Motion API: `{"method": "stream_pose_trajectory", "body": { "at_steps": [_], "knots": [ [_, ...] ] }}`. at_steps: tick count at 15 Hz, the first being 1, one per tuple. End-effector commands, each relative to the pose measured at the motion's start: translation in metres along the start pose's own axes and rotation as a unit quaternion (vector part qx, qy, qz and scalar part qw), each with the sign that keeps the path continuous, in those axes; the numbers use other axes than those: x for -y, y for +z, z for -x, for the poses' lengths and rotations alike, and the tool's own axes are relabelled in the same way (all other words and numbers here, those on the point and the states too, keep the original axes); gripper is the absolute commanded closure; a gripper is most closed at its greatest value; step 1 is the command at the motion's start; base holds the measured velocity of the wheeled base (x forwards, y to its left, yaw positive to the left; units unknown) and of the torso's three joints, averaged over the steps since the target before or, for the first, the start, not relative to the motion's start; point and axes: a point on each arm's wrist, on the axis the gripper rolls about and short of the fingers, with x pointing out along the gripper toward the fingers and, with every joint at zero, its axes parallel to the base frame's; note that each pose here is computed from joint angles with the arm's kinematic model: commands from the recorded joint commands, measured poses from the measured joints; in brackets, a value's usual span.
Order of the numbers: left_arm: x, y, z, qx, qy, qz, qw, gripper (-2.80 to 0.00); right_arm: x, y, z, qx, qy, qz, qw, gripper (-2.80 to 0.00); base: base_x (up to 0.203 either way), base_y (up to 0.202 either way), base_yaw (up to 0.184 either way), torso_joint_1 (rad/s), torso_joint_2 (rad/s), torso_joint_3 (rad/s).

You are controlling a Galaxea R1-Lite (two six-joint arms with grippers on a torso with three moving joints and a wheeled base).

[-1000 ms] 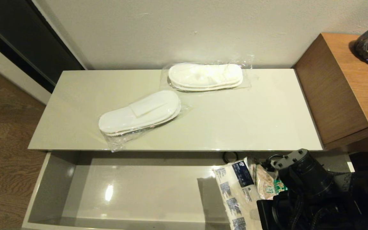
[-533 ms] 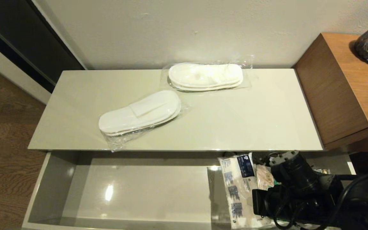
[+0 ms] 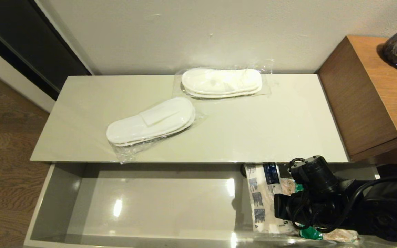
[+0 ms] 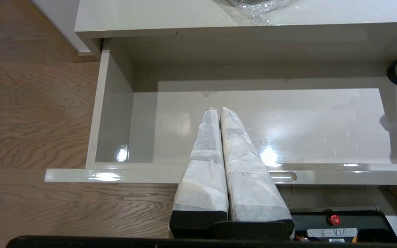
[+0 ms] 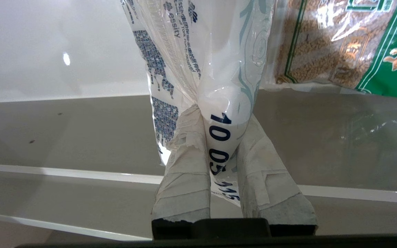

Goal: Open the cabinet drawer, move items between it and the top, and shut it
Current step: Put the tissue in the drawer

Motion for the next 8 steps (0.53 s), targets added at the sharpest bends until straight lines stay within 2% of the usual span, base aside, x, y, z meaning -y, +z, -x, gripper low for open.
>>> {"method": "stream_pose_trajectory", "body": {
  "at_steps": [1,2,3,4,8],
  "knots": [
    [0.0,0.0,0.0,0.0,0.0,0.0,1.0,0.0,0.0004,-0.0009,-0.0036,-0.005,-0.004,-0.001,1.0,0.0,0.0,0.0,0.0,0.0,0.0,0.0],
    [0.0,-0.0004,-0.0001,0.0,0.0,0.0,1.0,0.0,0.0007,-0.0012,-0.0036,-0.005,-0.005,-0.001,1.0,0.0,0.0,0.0,0.0,0.0,0.0,0.0],
    [0.0,0.0,0.0,0.0,0.0,0.0,1.0,0.0,0.0005,-0.0018,-0.004,-0.006,-0.005,0.001,1.0,-2.17,0.0,0.0,0.0,0.0,0.0,0.0],
    [0.0,-0.0004,-0.0001,0.0,0.0,0.0,1.0,0.0,0.0011,-0.0023,-0.0057,-0.005,-0.012,0.001,1.0,-2.8,0.0,0.0,0.0,0.0,0.0,0.0],
    [0.0,0.0,0.0,0.0,0.0,0.0,1.0,0.0,-0.0007,0.0014,0.0012,0.008,-0.005,-0.001,1.0,-2.8,0.0,0.0,0.0,0.0,0.0,0.0]
  ]
}}
